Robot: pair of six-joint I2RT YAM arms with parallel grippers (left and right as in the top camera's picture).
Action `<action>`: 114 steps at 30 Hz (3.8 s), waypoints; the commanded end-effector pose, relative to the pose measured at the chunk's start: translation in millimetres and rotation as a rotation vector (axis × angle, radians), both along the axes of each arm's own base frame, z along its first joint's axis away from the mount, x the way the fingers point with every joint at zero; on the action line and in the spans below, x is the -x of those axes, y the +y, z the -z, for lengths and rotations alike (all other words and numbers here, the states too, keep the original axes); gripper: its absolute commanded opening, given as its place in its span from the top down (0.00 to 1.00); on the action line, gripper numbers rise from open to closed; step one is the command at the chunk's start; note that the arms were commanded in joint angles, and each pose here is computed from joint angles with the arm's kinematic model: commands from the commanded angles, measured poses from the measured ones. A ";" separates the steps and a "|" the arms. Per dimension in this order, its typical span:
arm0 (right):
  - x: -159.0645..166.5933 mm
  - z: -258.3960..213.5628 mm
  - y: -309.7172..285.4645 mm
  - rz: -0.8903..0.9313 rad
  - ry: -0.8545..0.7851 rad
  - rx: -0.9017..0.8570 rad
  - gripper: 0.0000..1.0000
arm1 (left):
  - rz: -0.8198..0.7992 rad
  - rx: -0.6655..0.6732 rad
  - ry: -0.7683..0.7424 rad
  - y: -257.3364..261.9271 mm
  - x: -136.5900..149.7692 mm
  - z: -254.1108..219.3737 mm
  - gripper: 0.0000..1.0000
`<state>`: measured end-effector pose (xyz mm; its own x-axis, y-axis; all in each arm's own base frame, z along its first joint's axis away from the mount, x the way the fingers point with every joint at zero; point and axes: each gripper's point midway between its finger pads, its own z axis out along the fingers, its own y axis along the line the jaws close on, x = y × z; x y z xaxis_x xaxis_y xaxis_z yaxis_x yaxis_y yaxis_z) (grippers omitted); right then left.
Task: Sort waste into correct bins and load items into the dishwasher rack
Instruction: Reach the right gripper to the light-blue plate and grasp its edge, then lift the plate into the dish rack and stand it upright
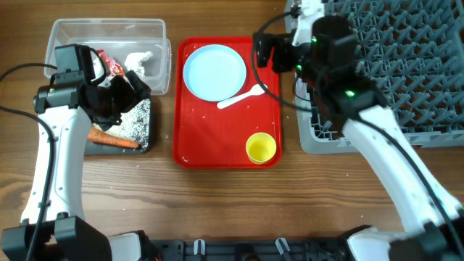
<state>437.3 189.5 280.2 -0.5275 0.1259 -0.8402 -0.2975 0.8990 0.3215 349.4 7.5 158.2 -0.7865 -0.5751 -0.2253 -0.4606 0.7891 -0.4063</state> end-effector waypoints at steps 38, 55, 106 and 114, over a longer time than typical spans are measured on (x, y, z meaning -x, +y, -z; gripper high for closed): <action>-70.4 218.0 34.9 -0.045 0.385 0.280 0.96 | 0.010 -0.017 -0.028 1.7 -0.2 -6.7 0.00; -12.0 -145.8 -247.4 0.943 -0.274 0.669 0.96 | 0.010 -0.017 -0.028 1.7 -0.2 -6.7 0.00; 40.8 -39.8 -76.0 -0.181 0.206 -0.060 0.00 | 0.010 -0.017 -0.028 1.7 -0.2 -6.7 0.00; 75.7 57.1 -29.5 -0.249 0.575 0.109 0.10 | 0.010 -0.017 -0.028 1.7 -0.2 -6.7 0.00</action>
